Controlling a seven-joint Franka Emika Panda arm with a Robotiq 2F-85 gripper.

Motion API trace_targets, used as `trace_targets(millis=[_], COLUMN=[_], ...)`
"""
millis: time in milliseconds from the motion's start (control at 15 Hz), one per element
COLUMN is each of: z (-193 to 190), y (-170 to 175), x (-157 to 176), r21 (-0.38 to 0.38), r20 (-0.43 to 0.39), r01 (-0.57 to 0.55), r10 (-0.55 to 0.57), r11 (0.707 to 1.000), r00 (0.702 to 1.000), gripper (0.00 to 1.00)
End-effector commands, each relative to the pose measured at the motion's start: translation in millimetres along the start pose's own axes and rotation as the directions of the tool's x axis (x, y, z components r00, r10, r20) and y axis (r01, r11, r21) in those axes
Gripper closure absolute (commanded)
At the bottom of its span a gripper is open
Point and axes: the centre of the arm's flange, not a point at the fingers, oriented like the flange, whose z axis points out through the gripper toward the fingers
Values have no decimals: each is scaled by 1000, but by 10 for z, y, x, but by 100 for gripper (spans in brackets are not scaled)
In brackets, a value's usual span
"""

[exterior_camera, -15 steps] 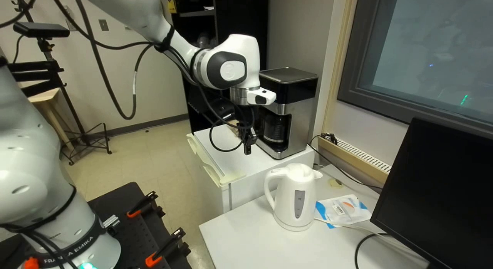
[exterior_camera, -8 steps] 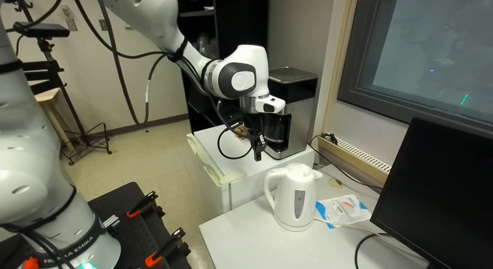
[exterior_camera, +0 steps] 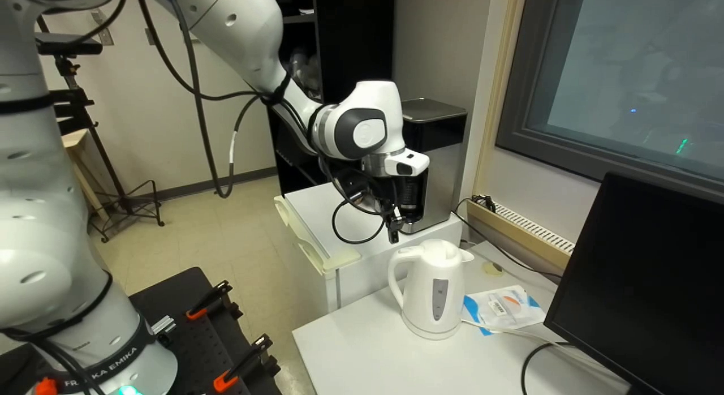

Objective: Press the button on the white kettle

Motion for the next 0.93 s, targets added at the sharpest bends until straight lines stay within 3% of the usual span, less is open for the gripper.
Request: trace_targets(millis=[0,867], z=[94,239], y=[-97,-142], x=[122,187], r21=[-11,-11], r20=[-46,-64], r01=[-15,-33], r10=[14,32], r11=[1000,999], r00=[999,997], gripper=[96,96])
